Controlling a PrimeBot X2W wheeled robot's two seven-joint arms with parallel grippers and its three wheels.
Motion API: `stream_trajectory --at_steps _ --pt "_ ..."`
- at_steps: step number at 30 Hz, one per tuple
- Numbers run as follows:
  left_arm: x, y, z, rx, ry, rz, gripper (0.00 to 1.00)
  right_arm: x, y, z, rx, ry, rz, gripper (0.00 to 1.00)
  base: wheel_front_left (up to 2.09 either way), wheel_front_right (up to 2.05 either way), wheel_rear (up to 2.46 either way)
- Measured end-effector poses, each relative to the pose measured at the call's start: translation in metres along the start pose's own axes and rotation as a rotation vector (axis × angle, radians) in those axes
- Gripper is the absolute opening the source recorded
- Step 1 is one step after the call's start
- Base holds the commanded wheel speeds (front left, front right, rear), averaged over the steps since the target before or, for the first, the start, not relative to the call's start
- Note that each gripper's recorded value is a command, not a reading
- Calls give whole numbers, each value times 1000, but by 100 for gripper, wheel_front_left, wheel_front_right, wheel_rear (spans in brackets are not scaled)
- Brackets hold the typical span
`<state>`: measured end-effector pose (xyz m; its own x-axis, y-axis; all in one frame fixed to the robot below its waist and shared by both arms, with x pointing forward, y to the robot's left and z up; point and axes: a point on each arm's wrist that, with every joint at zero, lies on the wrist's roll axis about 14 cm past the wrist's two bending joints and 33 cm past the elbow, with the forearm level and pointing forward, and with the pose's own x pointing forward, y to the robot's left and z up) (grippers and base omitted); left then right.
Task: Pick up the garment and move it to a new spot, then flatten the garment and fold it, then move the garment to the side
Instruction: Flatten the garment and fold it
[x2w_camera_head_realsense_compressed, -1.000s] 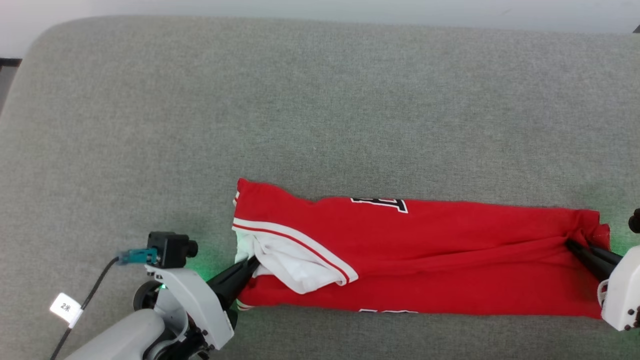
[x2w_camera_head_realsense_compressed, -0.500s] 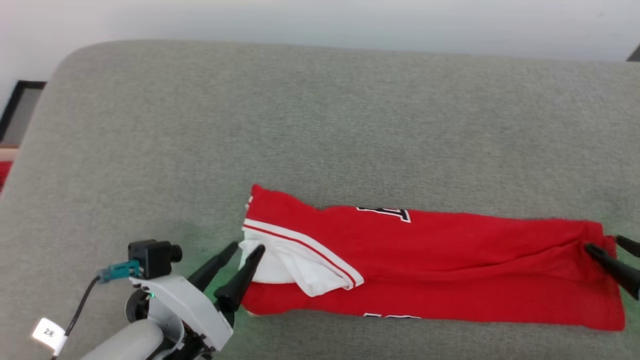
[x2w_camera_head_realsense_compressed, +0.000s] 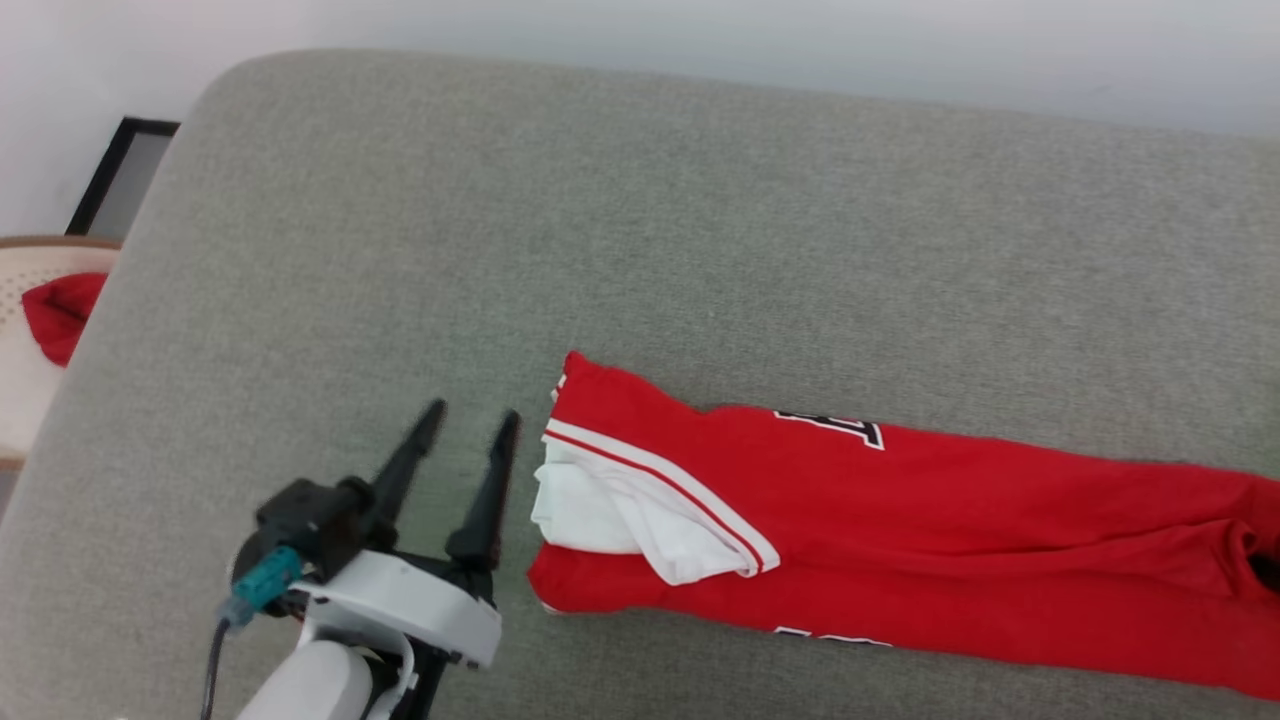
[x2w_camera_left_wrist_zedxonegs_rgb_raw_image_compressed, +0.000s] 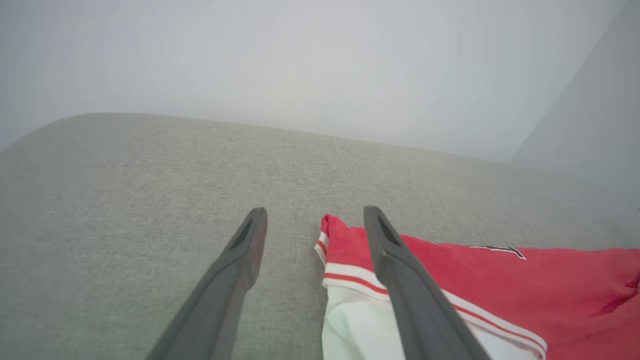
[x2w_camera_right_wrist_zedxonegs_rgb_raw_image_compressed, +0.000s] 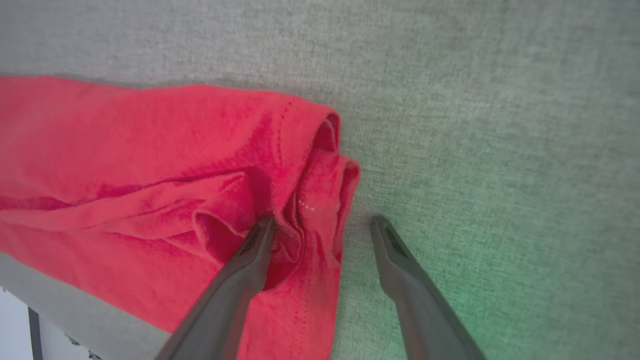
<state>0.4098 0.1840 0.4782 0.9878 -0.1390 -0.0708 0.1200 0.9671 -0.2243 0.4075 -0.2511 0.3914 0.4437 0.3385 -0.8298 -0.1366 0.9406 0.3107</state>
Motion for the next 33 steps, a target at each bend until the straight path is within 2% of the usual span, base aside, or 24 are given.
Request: stream_trajectory --at_steps 4,11,12,14,19,26,28,33 --pt "-3 7 6 43 -51 43 100 9 2 2 -18 56 -8 100 0 0 0" --pt "-3 13 -2 40 -56 69 100 26 6 1 -43 121 -26 100 0 0 0" --pt "-3 14 -4 44 -53 71 100 28 6 0 -50 125 -28 47 0 0 0" --pt "-1 16 -7 38 -51 79 100 31 8 1 -49 123 -25 0 0 0 0" --pt "3 23 -10 47 -52 102 100 36 12 7 7 46 1 0 0 0 0" --pt "9 26 -12 59 -52 103 100 23 -3 17 98 -91 -19 0 0 0 0" --pt "10 25 -14 63 -48 99 100 13 -19 22 127 -142 -59 0 0 0 0" --pt "16 19 -17 56 -46 80 100 -37 -96 13 222 -228 -276 0 0 0 0"
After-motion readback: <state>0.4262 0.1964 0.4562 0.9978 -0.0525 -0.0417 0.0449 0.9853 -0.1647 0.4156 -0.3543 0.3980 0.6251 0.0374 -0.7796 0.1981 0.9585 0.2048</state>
